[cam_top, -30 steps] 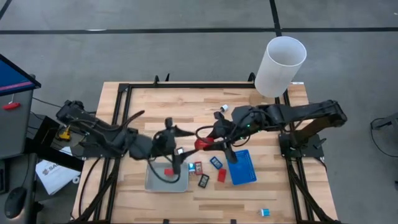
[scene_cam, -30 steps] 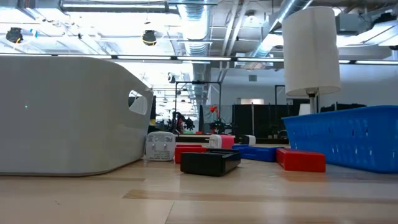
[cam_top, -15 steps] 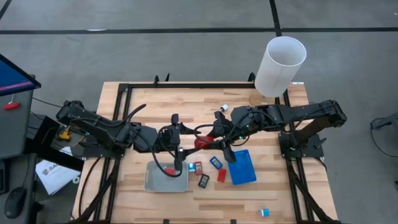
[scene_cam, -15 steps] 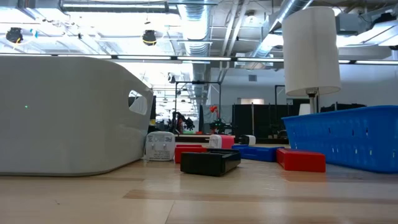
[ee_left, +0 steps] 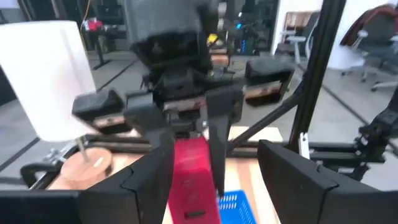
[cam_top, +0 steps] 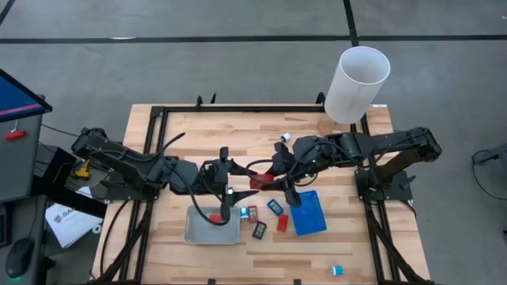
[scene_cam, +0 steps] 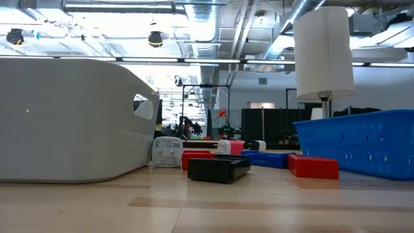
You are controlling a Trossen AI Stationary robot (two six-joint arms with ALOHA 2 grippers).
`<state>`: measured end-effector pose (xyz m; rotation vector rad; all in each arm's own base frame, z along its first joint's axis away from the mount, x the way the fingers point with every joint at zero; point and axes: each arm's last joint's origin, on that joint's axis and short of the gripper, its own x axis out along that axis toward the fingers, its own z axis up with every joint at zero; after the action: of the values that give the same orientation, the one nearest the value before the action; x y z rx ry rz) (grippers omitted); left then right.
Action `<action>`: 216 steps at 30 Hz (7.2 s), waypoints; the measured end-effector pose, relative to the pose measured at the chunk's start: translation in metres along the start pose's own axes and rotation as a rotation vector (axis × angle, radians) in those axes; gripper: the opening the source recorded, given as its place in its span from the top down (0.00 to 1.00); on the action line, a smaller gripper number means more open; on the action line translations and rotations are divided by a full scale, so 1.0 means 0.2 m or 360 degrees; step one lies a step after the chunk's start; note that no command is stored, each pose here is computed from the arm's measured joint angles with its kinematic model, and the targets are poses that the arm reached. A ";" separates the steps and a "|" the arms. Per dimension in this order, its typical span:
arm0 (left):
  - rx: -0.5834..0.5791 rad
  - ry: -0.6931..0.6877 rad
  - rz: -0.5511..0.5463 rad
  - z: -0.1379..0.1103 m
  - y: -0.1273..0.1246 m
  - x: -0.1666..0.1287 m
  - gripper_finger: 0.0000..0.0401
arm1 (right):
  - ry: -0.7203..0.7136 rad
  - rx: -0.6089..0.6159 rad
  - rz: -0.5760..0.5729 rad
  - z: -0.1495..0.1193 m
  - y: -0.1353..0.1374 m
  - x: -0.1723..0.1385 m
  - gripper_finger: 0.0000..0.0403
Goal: Pick & Place Office items
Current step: Put the red charger adapter into the gray bin
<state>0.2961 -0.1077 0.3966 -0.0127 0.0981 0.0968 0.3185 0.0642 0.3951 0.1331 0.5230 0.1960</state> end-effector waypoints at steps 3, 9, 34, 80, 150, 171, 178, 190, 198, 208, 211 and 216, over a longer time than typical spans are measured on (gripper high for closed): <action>-0.0012 -0.0017 -0.0062 0.01 -0.01 0.00 0.47 | -0.0030 0.0001 0.0004 0.01 0.00 0.00 0.72; -0.0012 -0.0005 -0.0058 -0.01 0.00 0.03 0.54 | -0.0032 0.0004 0.0004 0.01 0.00 0.00 0.72; -0.0050 0.0101 -0.0098 -0.05 -0.02 0.03 0.58 | -0.0039 0.0043 -0.0004 0.01 0.00 0.01 0.72; -0.0157 0.0153 -0.0109 -0.08 -0.16 -0.05 0.59 | -0.0312 0.0029 0.0081 0.14 0.06 -0.08 0.69; -0.0135 0.0018 -0.0007 0.03 -0.06 -0.13 0.42 | -0.0272 -0.0042 0.0066 0.13 0.13 0.04 0.71; -0.0176 -0.0002 -0.0034 0.02 -0.06 -0.08 0.56 | -0.0293 -0.0046 0.0063 0.14 0.12 0.04 0.71; -0.0202 -0.0013 -0.0025 0.02 -0.05 -0.08 0.57 | -0.0292 -0.0045 0.0061 0.14 0.12 0.04 0.71; -0.0252 -0.0082 -0.0042 0.05 -0.05 -0.08 0.51 | -0.0259 -0.0044 0.0042 0.13 0.11 0.06 0.71; -0.0242 -0.0069 -0.0052 0.04 -0.06 -0.08 0.52 | -0.0257 -0.0042 0.0042 0.13 0.11 0.06 0.71; -0.0230 -0.0049 -0.0039 0.04 -0.05 -0.08 0.52 | -0.0297 -0.0042 0.0058 0.14 0.12 0.05 0.71; -0.0227 -0.0045 -0.0033 0.04 -0.05 -0.08 0.52 | -0.0299 -0.0042 0.0059 0.14 0.12 0.05 0.71; -0.0227 -0.0046 -0.0029 0.04 -0.05 -0.08 0.53 | -0.0313 -0.0042 0.0062 0.14 0.12 0.04 0.71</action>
<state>0.2818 -0.1196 0.4055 -0.1547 0.0620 0.0859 0.3372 0.0876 0.4199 0.1353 0.3223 0.2252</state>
